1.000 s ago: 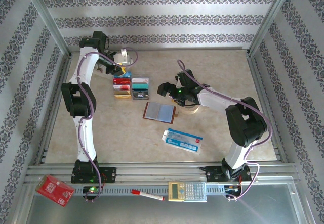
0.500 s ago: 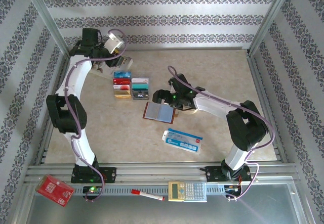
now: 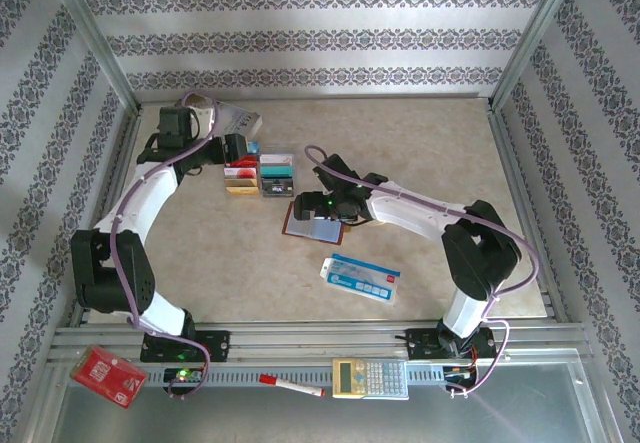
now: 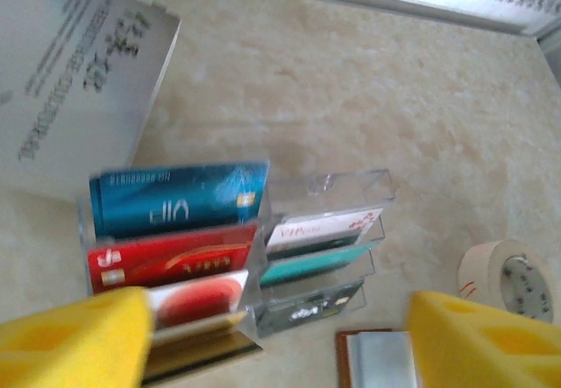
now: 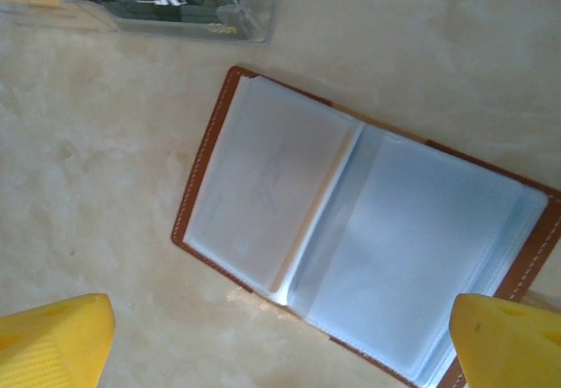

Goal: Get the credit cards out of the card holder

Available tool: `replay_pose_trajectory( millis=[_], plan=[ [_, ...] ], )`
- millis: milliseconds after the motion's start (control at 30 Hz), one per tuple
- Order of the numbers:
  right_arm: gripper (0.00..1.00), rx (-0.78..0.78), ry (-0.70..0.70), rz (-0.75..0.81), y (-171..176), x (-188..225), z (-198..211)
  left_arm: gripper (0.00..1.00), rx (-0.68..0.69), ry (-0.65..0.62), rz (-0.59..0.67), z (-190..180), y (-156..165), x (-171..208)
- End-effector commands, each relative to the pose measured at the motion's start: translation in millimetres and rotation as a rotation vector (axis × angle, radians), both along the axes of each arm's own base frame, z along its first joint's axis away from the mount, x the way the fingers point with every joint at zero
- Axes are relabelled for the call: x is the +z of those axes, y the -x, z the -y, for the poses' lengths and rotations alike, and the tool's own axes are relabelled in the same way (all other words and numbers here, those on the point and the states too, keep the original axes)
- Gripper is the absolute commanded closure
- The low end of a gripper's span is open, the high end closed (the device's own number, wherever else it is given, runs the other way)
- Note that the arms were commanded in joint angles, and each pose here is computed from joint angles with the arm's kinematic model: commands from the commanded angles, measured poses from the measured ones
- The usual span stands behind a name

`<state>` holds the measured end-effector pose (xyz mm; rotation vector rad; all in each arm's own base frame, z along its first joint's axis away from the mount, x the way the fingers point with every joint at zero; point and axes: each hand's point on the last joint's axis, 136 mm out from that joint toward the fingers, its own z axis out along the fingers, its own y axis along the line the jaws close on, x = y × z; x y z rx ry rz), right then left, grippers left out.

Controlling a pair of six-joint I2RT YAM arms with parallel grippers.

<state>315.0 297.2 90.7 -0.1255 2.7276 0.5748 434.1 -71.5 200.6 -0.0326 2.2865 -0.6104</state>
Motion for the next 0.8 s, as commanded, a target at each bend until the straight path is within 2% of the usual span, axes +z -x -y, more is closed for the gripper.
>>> replay_pose_trajectory(
  millis=[0, 267, 400, 633, 767],
  plan=[
    [0.02, 0.019, 0.085, 0.014, -5, -8, 1, 0.0, 0.115, 0.093, -0.058, -2, 6, -5],
    [0.02, 0.062, 0.137, 0.019, -10, -21, -10, 0.0, 0.155, 0.063, -0.17, -9, 16, -31],
    [0.02, 0.08, 0.166, 0.012, -15, -27, -13, 0.0, 0.099, 0.117, -0.208, 3, 19, -28],
    [0.02, 0.107, 0.222, 0.002, -16, -32, -10, 0.0, 0.142, 0.244, -0.142, 14, 42, -23],
    [0.02, 0.114, 0.257, -0.012, -13, -35, -5, 0.0, 0.149, 0.276, -0.149, 22, 61, -24]
  ],
)
